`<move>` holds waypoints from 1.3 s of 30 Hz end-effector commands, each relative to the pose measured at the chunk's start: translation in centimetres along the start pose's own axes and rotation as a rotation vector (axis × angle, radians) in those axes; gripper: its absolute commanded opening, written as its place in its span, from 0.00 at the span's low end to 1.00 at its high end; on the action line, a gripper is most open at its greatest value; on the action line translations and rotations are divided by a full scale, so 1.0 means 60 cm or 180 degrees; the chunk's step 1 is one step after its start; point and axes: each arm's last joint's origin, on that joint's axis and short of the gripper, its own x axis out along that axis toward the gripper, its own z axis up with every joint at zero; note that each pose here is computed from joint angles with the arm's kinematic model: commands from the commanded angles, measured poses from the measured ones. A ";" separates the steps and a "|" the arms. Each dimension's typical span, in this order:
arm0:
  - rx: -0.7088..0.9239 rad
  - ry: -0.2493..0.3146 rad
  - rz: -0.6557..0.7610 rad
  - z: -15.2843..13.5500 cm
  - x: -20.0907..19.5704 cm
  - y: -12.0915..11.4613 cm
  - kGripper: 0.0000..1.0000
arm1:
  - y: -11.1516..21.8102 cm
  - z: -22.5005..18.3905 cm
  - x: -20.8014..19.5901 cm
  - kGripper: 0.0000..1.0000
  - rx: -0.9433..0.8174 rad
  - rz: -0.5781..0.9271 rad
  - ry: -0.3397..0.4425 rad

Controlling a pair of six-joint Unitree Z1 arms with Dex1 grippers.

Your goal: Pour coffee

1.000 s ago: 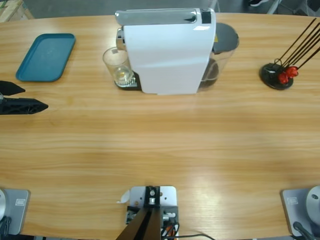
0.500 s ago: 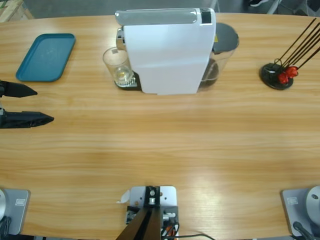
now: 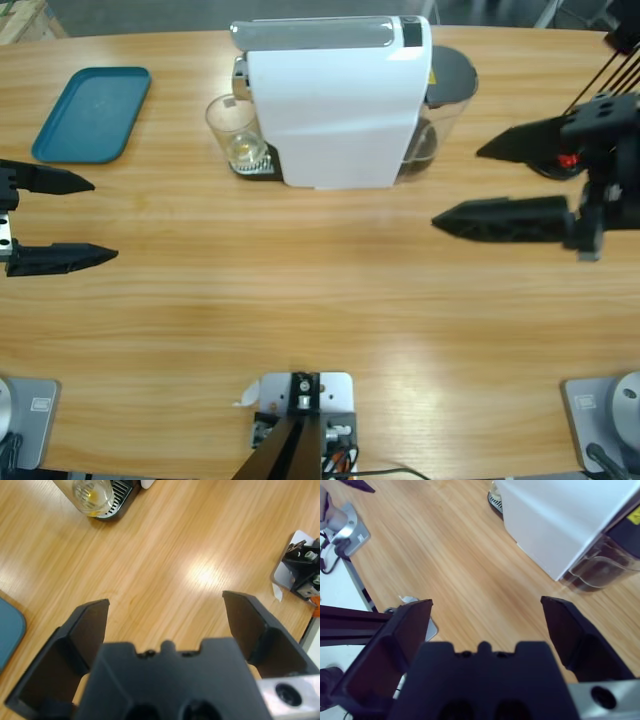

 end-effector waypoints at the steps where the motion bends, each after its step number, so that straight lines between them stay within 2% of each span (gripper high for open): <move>1: 0.0012 0.0015 -0.0198 -0.031 -0.028 -0.032 1.00 | 0.000 -0.029 0.014 1.00 -0.0059 0.0004 -0.0186; 4: -0.0019 0.0069 -0.0306 -0.046 -0.022 -0.039 1.00 | 0.001 -0.054 0.019 1.00 -0.0305 0.0144 -0.0156; 9: -0.0042 0.0160 -0.0406 -0.047 -0.003 -0.034 1.00 | 0.002 -0.080 0.001 1.00 -0.0484 0.0127 -0.0281; 15: 0.0005 0.0114 -0.0392 -0.055 -0.010 -0.041 0.99 | -0.002 -0.098 -0.006 1.00 -0.0514 -0.0036 -0.0304; 19: 0.0049 -0.0014 -0.0428 -0.052 -0.027 -0.048 0.99 | -0.005 -0.099 -0.007 1.00 -0.0512 -0.0167 -0.0320; 24: -0.0036 0.0099 -0.0459 -0.014 -0.043 -0.037 0.99 | -0.007 -0.110 -0.001 1.00 -0.0387 -0.0159 -0.0248; 27: -0.0050 0.0140 -0.0514 -0.031 -0.033 -0.041 0.99 | -0.008 -0.103 0.001 1.00 -0.0456 -0.0198 -0.0249; 30: -0.0008 0.0009 -0.0525 -0.050 -0.016 -0.044 0.99 | -0.009 -0.105 0.003 1.00 -0.0461 -0.0243 -0.0218; 39: -0.0016 -0.0010 -0.0554 -0.051 -0.013 -0.044 0.99 | -0.009 -0.108 -0.005 1.00 -0.0463 -0.0285 -0.0236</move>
